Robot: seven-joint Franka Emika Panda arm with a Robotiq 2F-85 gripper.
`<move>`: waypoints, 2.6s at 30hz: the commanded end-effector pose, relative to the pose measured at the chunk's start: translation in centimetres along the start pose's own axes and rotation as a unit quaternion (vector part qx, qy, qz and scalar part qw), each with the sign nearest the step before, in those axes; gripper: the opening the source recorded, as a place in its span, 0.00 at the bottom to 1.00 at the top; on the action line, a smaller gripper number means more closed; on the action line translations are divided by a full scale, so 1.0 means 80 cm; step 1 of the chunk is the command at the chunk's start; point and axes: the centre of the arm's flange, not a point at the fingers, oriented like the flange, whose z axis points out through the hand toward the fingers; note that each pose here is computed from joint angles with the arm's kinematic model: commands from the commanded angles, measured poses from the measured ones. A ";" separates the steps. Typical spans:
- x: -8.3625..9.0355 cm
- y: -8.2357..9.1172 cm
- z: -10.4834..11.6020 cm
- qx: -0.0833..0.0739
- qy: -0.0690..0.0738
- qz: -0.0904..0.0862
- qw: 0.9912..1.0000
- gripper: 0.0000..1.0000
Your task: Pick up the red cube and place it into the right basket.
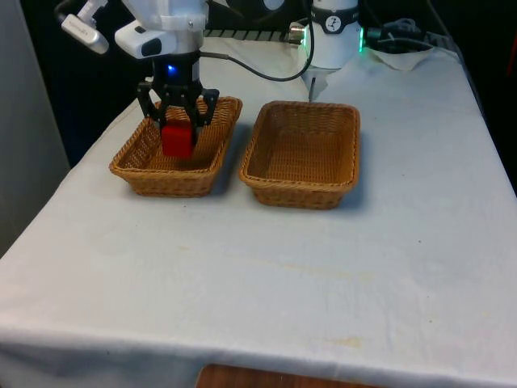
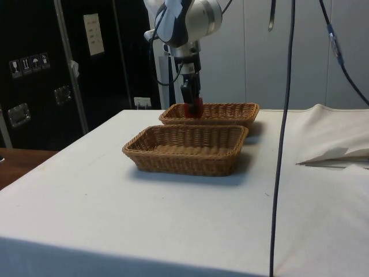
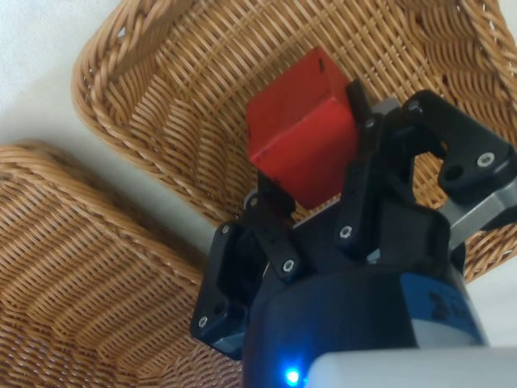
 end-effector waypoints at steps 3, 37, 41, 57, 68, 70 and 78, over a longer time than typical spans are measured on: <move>0.000 -0.001 0.000 0.000 0.000 -0.001 1.000 0.03; -0.001 -0.013 -0.048 0.019 0.006 -0.001 1.000 1.00; 0.003 -0.028 -0.062 0.023 0.008 -0.003 1.000 1.00; 0.019 -0.085 -0.093 0.032 0.020 -0.024 0.999 1.00; 0.033 -0.128 -0.119 0.037 0.033 -0.037 0.998 1.00; 0.035 -0.131 -0.119 0.041 0.035 -0.040 0.998 1.00; 0.044 -0.168 -0.138 0.039 0.044 -0.051 0.997 1.00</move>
